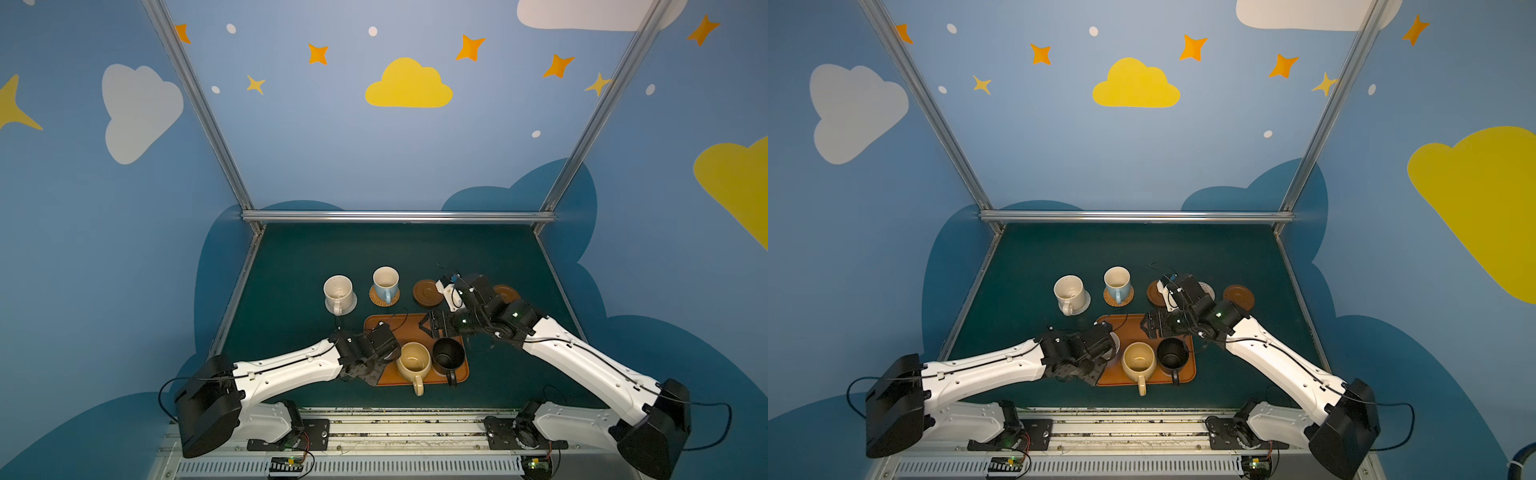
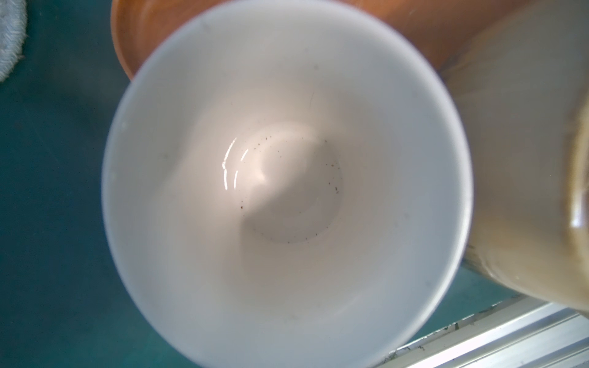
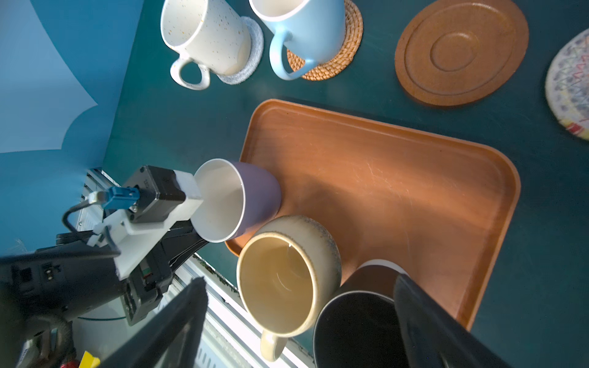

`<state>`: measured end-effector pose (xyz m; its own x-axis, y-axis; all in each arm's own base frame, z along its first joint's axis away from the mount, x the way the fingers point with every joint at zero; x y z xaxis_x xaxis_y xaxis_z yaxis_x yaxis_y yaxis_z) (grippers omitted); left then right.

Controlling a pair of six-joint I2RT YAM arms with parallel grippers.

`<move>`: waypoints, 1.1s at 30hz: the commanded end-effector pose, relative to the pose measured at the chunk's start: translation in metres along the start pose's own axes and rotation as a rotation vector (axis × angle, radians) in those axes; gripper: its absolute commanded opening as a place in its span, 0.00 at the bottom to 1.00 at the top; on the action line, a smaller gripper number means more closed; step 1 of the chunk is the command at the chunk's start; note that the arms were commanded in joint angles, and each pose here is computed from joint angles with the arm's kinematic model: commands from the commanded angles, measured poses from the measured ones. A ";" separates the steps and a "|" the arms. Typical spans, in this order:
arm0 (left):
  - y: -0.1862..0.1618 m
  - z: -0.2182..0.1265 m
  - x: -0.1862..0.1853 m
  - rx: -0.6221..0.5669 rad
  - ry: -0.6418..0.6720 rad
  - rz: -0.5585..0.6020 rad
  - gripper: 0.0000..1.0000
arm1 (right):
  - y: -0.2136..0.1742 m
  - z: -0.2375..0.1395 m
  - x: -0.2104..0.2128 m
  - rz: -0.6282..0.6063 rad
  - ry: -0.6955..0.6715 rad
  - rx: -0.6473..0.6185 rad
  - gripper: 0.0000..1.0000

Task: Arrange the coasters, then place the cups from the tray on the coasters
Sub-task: 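Close left gripper on lavender mug on tray while right gripper moves toward coasters, then lift lavender mug with left gripper and carry it toward brown wooden coaster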

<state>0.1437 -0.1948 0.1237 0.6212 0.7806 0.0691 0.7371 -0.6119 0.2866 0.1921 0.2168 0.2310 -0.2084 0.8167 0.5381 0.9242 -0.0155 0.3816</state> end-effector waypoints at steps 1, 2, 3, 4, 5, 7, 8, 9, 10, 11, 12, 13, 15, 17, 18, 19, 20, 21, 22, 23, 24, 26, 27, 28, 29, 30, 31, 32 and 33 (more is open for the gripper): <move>0.002 -0.005 0.006 -0.023 0.022 -0.034 0.03 | 0.011 -0.009 0.009 -0.020 0.064 -0.101 0.91; 0.002 -0.006 0.006 -0.025 0.023 -0.034 0.03 | 0.011 -0.011 0.009 -0.027 0.063 -0.107 0.91; 0.002 -0.006 0.006 -0.026 0.025 -0.034 0.03 | 0.011 -0.013 0.009 -0.032 0.062 -0.114 0.91; 0.002 -0.008 0.007 -0.031 0.027 -0.034 0.03 | 0.012 -0.014 0.009 -0.036 0.060 -0.119 0.91; 0.003 -0.009 0.007 -0.034 0.026 -0.031 0.03 | 0.012 -0.014 0.008 -0.036 0.057 -0.123 0.91; 0.005 -0.013 0.007 -0.047 0.023 -0.024 0.03 | 0.011 -0.014 0.008 -0.040 0.056 -0.123 0.91; 0.007 -0.016 0.007 -0.055 0.025 -0.024 0.03 | 0.012 -0.013 0.007 -0.039 0.054 -0.122 0.91; 0.009 -0.018 0.008 -0.060 0.030 -0.026 0.03 | 0.011 -0.013 0.007 -0.038 0.055 -0.123 0.91; 0.012 -0.020 0.008 -0.067 0.034 -0.028 0.03 | 0.012 -0.012 0.007 -0.036 0.055 -0.123 0.91; 0.014 -0.023 0.008 -0.073 0.035 -0.027 0.03 | 0.011 -0.012 0.007 -0.035 0.057 -0.123 0.91; 0.017 -0.026 0.008 -0.079 0.037 -0.028 0.03 | 0.012 -0.011 0.007 -0.032 0.057 -0.123 0.91; 0.020 -0.029 0.008 -0.085 0.036 -0.028 0.03 | 0.012 -0.011 0.007 -0.029 0.058 -0.123 0.91; 0.024 -0.034 0.008 -0.096 0.039 -0.029 0.03 | 0.012 -0.010 0.007 -0.025 0.058 -0.123 0.91; 0.026 -0.039 0.010 -0.107 0.049 -0.035 0.03 | 0.012 -0.010 0.007 -0.026 0.059 -0.123 0.91; 0.028 -0.041 0.010 -0.112 0.053 -0.037 0.03 | 0.012 -0.009 0.007 -0.026 0.058 -0.123 0.91; 0.029 -0.045 0.011 -0.119 0.059 -0.041 0.03 | 0.012 -0.009 0.007 -0.028 0.055 -0.123 0.91; 0.031 -0.048 0.012 -0.125 0.062 -0.045 0.03 | 0.013 -0.010 0.007 -0.030 0.052 -0.126 0.91; 0.033 -0.051 0.012 -0.131 0.065 -0.049 0.03 | 0.013 -0.010 0.006 -0.032 0.047 -0.128 0.91; 0.035 -0.055 0.013 -0.139 0.067 -0.051 0.03 | 0.014 -0.011 0.005 -0.029 0.038 -0.135 0.91; 0.037 -0.058 0.013 -0.150 0.067 -0.053 0.03 | 0.014 -0.012 0.004 -0.028 0.029 -0.141 0.91; 0.040 -0.063 0.013 -0.161 0.064 -0.055 0.03 | 0.016 -0.012 0.003 -0.021 0.017 -0.155 0.91; 0.048 -0.072 0.012 -0.186 0.057 -0.062 0.03 | 0.017 -0.012 0.002 -0.018 0.008 -0.166 0.91; 0.051 -0.076 0.012 -0.197 0.053 -0.065 0.03 | 0.018 -0.012 0.002 -0.023 0.011 -0.166 0.91; 0.055 -0.081 0.011 -0.212 0.043 -0.069 0.03 | 0.020 -0.012 0.003 -0.031 0.016 -0.166 0.91; 0.058 -0.083 0.010 -0.227 0.034 -0.074 0.03 | 0.021 -0.012 0.004 -0.038 0.024 -0.166 0.91; 0.061 -0.086 0.009 -0.245 0.023 -0.081 0.03 | 0.022 -0.011 0.006 -0.047 0.033 -0.164 0.91; 0.064 -0.088 0.008 -0.261 0.011 -0.084 0.03 | 0.024 -0.012 0.006 -0.052 0.032 -0.173 0.91; 0.068 -0.091 0.007 -0.274 0.001 -0.087 0.03 | 0.027 -0.013 0.005 -0.047 0.021 -0.192 0.91; 0.071 -0.093 0.007 -0.280 -0.003 -0.095 0.03 | 0.030 -0.015 0.005 -0.047 0.023 -0.207 0.91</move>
<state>0.1674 -0.2142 0.2082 0.5756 0.8151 0.0651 0.7105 -0.5380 0.4536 0.2056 0.2124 0.2470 -0.2411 0.8054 0.5415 0.8591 -0.0824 0.5051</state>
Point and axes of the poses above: each gripper's point midway between its finger pads, its own z axis out along the fingers, its own x axis along the line the jaws close on, y = z × x, the point moved 6 cm from there along -z, back along the fingers, and after that the axes turned 13 degrees about z, right-handed, at the moved point
